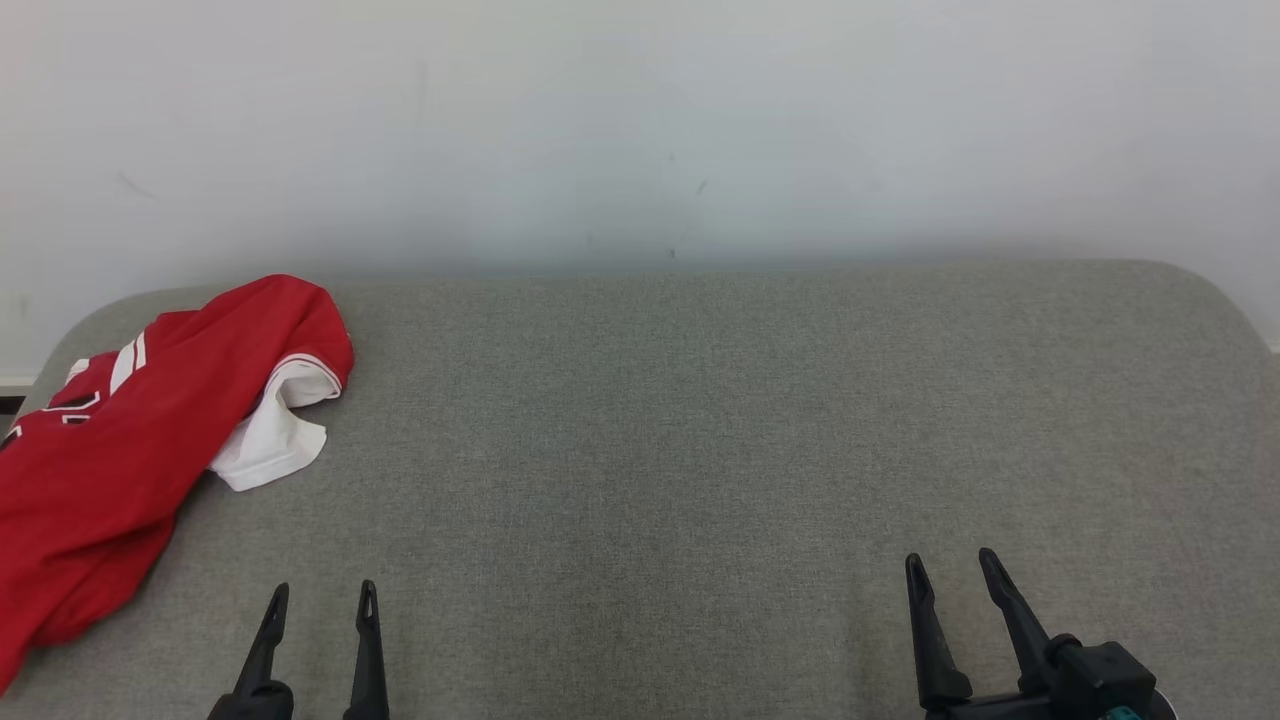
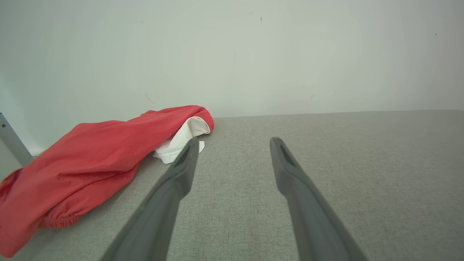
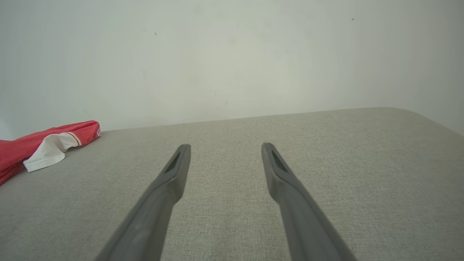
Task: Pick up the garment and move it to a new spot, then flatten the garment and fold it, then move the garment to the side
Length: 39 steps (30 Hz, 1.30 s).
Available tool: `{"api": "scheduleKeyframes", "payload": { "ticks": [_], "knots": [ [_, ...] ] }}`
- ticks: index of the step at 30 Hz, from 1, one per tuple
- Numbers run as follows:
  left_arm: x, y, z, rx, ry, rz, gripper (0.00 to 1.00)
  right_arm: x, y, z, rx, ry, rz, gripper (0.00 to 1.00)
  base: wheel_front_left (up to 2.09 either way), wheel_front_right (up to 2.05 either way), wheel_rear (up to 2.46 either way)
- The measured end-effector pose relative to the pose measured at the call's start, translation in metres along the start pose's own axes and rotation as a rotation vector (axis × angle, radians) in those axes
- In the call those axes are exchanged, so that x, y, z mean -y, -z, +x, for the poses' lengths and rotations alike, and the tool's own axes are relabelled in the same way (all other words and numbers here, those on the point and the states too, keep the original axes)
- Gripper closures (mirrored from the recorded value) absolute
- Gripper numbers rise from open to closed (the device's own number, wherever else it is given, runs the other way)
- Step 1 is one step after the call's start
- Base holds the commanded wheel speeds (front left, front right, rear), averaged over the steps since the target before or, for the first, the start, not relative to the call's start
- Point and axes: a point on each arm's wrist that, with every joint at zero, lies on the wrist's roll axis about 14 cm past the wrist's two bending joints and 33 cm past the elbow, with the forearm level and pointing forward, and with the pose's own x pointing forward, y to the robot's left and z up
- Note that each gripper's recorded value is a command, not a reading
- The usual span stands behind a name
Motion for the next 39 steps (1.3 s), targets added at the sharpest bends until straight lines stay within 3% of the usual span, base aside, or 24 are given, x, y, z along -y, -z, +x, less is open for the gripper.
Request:
{"api": "scheduleKeyframes", "payload": {
  "ticks": [39],
  "knots": [
    [-0.011, -0.002, 0.0, -0.072, -0.067, -0.022, 0.0, 0.002, -0.002, 0.007, -0.023, 0.001, -0.011, 0.0, 0.0, 0.0, 0.0]
  ]
}}
